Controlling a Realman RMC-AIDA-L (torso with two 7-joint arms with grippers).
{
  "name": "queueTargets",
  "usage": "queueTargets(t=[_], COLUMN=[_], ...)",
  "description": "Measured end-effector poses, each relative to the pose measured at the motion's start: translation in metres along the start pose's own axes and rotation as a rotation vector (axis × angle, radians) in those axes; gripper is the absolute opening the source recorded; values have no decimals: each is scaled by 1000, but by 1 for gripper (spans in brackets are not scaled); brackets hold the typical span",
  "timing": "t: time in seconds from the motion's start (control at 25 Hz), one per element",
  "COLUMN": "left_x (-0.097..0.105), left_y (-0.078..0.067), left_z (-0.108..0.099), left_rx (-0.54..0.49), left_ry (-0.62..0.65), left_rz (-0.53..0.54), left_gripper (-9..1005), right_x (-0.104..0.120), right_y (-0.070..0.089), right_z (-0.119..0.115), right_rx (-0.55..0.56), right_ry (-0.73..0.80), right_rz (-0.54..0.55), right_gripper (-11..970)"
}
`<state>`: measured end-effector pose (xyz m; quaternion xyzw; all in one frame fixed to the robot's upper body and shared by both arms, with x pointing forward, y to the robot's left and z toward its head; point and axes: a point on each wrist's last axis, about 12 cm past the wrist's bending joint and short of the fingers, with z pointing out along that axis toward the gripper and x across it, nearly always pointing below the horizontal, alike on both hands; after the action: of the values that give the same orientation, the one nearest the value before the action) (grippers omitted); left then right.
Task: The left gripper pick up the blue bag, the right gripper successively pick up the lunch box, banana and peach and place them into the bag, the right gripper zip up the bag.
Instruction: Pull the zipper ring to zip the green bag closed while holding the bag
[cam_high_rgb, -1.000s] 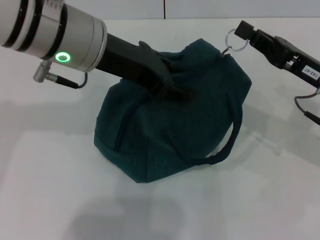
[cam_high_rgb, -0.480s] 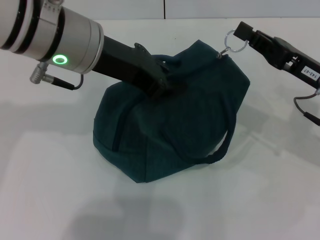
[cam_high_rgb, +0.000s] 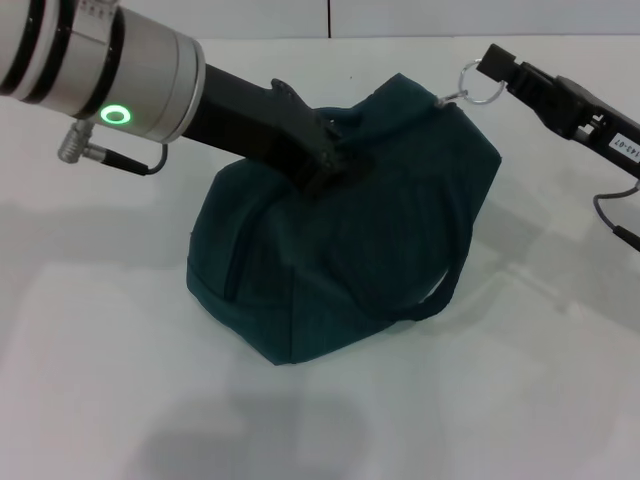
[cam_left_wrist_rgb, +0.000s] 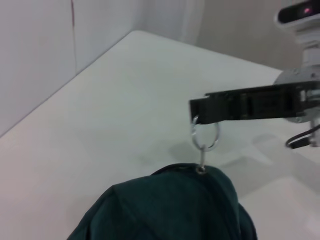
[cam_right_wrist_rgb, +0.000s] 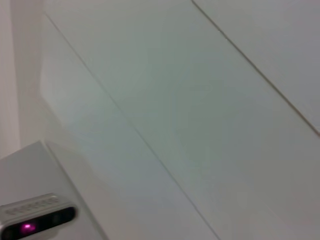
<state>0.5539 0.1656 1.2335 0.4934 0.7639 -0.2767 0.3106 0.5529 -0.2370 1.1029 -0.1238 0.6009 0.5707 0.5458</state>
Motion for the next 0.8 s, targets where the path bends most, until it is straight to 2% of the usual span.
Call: queueTargets(t=[0.2,0.52,0.8], left_x=[-1,-1,-1], left_y=[-2,-1,-1], left_z=[-5,-25,-34], left_rx=[30,80,111], left_ry=[-32,-139,-248], left_rz=[8,21,34], left_gripper=[40,40,41], right_x=[0,5,13], right_y=[-5,-14,-21], right_z=[-8,-26,-30], right_rx=[51,149,220], right_ry=[-19,-41,-5], right_rz=[17,49,61], right_gripper=[75,77,78])
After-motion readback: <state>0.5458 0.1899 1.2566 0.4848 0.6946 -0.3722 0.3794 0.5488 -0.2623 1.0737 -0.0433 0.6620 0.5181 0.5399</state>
